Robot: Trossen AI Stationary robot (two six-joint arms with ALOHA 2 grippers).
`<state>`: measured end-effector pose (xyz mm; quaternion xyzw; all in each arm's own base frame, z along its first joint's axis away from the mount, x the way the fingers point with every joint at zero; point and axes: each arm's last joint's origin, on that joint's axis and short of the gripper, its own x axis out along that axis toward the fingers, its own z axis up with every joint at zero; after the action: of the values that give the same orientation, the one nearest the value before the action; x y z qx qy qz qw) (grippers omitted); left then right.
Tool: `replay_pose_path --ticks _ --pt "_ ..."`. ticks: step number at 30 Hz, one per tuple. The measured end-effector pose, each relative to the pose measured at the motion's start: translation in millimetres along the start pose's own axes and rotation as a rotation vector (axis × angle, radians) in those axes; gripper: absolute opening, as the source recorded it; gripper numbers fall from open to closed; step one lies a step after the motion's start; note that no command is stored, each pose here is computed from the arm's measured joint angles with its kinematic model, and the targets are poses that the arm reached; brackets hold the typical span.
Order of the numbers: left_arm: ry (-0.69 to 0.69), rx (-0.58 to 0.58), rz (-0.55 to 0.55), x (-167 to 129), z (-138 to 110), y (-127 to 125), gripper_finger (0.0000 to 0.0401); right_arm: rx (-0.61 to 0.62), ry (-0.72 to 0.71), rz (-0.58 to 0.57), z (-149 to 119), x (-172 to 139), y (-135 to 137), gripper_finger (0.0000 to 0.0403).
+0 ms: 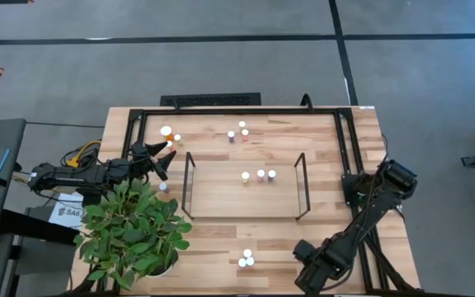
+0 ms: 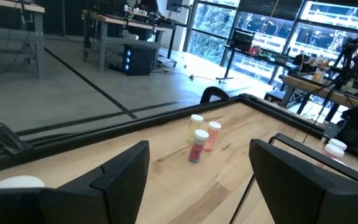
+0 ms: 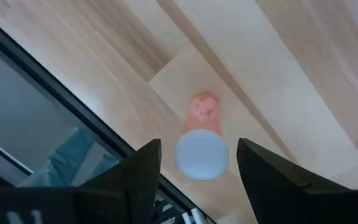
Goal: Pick and place medicine bottles onto shelf by color
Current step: Put the red pill bottle on the shelf
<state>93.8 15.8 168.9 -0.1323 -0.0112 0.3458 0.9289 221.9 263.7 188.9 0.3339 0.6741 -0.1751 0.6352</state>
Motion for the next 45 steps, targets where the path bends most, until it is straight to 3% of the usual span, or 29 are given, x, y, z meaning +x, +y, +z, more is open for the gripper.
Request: replay_pose_path --ticks 6,25,33,45 --pt "0.000 0.000 0.000 0.0 0.0 0.0 0.0265 0.000 -0.009 -0.007 0.2 0.1 -0.7 0.0227" --pt "0.000 0.000 0.000 0.0 0.0 0.0 0.0265 -0.001 -0.014 0.004 0.3 0.1 0.4 0.0145" --pt "0.000 0.000 0.000 0.0 0.0 0.0 0.0265 0.009 -0.006 0.002 3.1 -0.9 0.4 0.0141" --pt "0.000 0.000 0.000 0.0 0.0 0.0 0.0265 0.035 -0.011 -0.052 25.0 -42.6 11.0 0.0138"
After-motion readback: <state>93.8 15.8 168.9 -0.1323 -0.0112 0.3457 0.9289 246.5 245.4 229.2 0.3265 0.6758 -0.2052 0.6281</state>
